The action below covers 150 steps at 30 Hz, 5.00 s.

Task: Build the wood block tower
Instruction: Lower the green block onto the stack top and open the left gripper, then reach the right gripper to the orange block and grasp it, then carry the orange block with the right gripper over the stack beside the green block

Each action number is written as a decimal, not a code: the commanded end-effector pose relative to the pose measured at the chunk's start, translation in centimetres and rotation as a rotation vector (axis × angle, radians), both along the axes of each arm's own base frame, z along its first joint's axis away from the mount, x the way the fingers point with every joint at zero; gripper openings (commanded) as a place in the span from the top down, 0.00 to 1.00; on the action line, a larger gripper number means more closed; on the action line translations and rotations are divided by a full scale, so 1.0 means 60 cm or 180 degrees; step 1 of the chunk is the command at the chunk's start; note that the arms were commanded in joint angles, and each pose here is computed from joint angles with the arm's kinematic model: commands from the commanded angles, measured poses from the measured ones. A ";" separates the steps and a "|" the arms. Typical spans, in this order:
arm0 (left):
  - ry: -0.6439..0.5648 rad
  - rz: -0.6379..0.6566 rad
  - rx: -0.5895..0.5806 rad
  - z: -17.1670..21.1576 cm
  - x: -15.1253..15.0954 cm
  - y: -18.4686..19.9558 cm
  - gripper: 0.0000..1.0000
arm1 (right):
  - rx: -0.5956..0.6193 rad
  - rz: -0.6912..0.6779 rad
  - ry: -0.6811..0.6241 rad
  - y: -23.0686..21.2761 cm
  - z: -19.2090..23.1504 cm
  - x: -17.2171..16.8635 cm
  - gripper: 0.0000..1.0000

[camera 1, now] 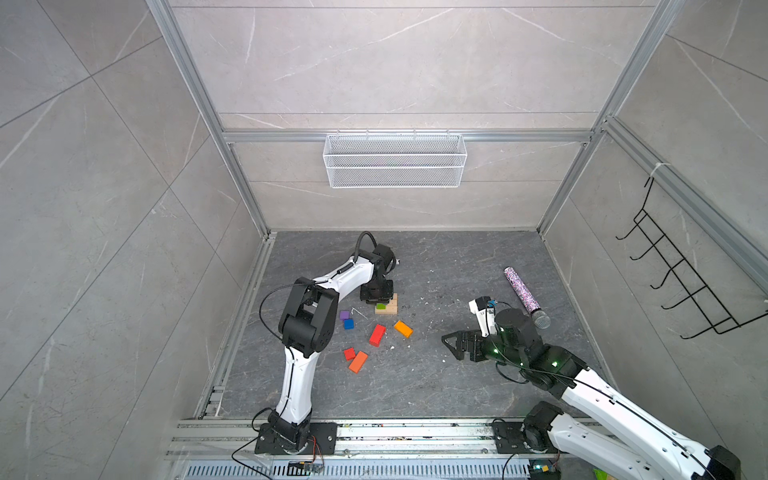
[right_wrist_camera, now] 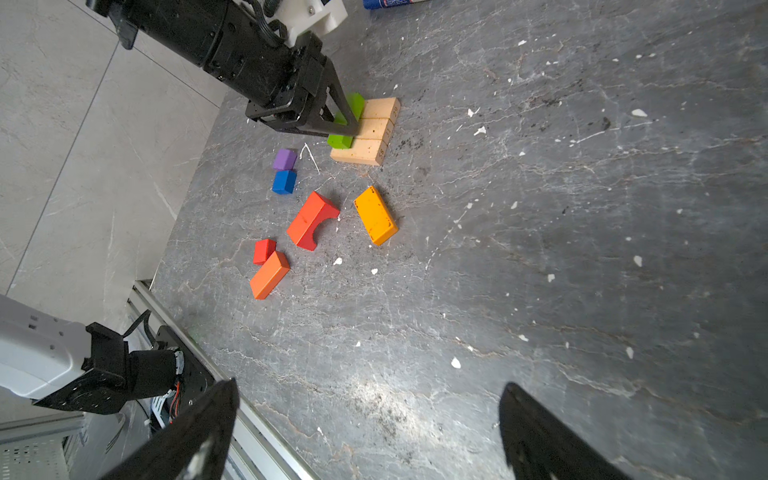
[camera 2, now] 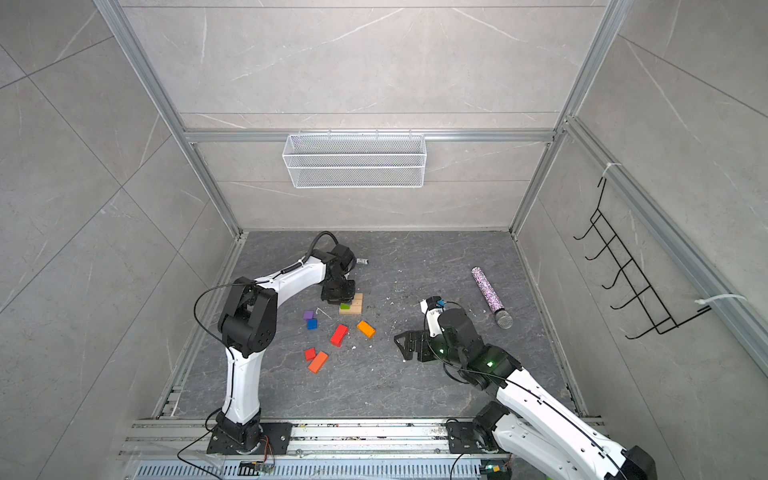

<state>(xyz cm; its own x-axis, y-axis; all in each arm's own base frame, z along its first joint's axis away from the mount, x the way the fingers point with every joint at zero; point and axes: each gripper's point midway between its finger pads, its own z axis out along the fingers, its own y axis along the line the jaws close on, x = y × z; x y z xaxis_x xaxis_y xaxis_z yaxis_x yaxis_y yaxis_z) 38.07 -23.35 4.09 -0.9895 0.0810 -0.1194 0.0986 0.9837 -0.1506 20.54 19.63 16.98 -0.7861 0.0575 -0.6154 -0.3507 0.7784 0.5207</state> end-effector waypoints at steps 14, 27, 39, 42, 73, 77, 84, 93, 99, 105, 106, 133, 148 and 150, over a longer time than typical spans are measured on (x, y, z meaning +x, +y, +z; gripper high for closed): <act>0.0022 0.0014 0.0019 0.005 0.003 0.002 0.68 | -0.0065 -0.0005 -0.0010 -0.004 -0.006 -0.001 0.01; -0.0015 0.0007 -0.0071 0.019 0.006 -0.005 0.56 | -0.0056 -0.0002 -0.0013 -0.003 -0.004 -0.002 0.01; -0.0217 0.0017 -0.0220 0.075 0.017 -0.015 0.51 | -0.0048 0.0005 -0.0020 0.000 0.000 0.002 0.01; -0.0250 0.0021 -0.0218 0.087 0.020 -0.014 0.50 | -0.0048 0.0013 -0.0011 0.002 0.000 0.002 0.01; -0.0505 0.0291 -0.0503 0.138 -0.091 0.079 0.20 | -0.1032 0.0642 0.0032 0.134 -0.095 0.107 0.22; -0.0466 0.0363 -0.0532 0.130 -0.110 0.102 0.20 | -0.1220 0.0778 0.0023 0.162 -0.114 0.121 0.33; -0.0424 0.0445 -0.0688 0.124 -0.139 0.127 0.20 | -0.1541 0.0917 -0.0009 0.193 -0.157 0.152 0.42; -0.0379 0.0419 -0.0855 0.128 -0.163 0.131 0.20 | -0.1760 0.0928 -0.0001 0.214 -0.198 0.174 0.52; -0.0391 0.0433 -0.0886 0.127 -0.166 0.131 0.20 | -0.1928 0.0996 0.0075 0.229 -0.233 0.172 0.64; -0.0362 0.0438 -0.0851 0.117 -0.166 0.132 0.20 | -0.2044 0.0992 0.0064 0.233 -0.245 0.174 0.70; -0.0360 0.0441 -0.0848 0.117 -0.166 0.133 0.20 | -0.2061 0.0993 0.0066 0.231 -0.247 0.173 0.71; -0.0382 0.0471 -0.0943 0.110 -0.159 0.124 0.21 | -0.2090 0.0711 0.0175 0.213 -0.248 0.171 1.00; -0.0485 0.0404 -0.1094 0.109 -0.135 0.106 0.19 | -0.1405 0.0107 0.0282 0.231 -0.154 0.182 1.00; -0.0492 0.0402 -0.1099 0.110 -0.133 0.105 0.19 | -0.1337 0.0062 0.0254 0.232 -0.141 0.185 1.00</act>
<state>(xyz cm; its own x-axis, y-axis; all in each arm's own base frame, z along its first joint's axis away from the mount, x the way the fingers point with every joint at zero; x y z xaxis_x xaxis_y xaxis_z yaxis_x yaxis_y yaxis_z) 29.59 -16.44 10.03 -0.9608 -0.1069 -0.2559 0.0158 0.9002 -0.4353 31.09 32.98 5.87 -0.8318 -0.2758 -0.4816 -0.3796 0.9158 0.1311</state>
